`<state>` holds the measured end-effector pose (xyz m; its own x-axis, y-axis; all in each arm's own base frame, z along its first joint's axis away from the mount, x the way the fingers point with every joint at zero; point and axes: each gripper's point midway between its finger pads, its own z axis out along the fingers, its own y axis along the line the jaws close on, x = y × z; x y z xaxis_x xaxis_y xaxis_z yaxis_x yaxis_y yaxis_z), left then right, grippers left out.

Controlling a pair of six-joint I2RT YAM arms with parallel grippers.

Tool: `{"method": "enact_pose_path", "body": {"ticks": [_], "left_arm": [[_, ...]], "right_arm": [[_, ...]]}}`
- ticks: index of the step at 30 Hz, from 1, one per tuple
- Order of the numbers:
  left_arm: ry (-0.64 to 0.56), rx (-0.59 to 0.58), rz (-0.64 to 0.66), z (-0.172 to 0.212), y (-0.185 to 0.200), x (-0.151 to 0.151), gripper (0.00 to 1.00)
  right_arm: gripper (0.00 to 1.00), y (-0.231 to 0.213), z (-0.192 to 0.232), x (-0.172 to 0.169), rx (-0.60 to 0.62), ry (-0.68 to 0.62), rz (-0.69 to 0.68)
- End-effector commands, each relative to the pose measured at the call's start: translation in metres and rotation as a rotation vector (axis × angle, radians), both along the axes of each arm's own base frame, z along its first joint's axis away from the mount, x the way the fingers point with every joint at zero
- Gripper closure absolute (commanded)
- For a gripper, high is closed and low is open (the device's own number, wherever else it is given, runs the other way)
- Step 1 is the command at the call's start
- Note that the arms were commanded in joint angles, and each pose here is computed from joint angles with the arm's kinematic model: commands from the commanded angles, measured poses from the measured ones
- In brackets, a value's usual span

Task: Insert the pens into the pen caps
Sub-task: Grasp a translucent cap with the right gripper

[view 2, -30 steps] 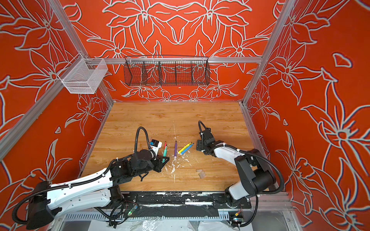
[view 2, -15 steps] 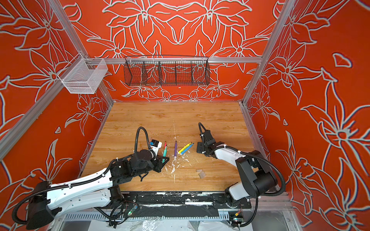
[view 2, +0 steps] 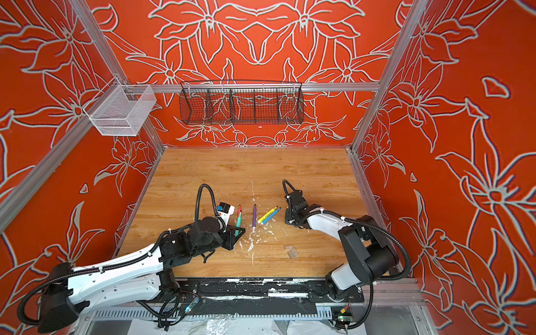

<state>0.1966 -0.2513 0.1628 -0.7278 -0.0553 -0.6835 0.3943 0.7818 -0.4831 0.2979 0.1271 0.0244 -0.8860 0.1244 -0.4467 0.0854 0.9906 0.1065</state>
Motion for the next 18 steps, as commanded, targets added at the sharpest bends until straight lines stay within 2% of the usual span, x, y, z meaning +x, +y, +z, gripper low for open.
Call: {"method": "enact_pose_path", "body": {"ticks": [1, 7, 18], "left_arm": [[0.0, -0.013, 0.005, 0.001, 0.002, -0.001, 1.0], [-0.001, -0.015, 0.004, 0.002, 0.002, -0.002, 1.0], [-0.005, -0.018, 0.004, 0.003, 0.004, -0.003, 1.0]], "right_arm": [[0.62, -0.014, -0.007, -0.008, -0.098, 0.043, -0.025], [0.68, -0.021, -0.012, -0.01, -0.177, 0.063, -0.036], [0.86, -0.017, -0.02, -0.013, -0.161, 0.066, -0.04]]}}
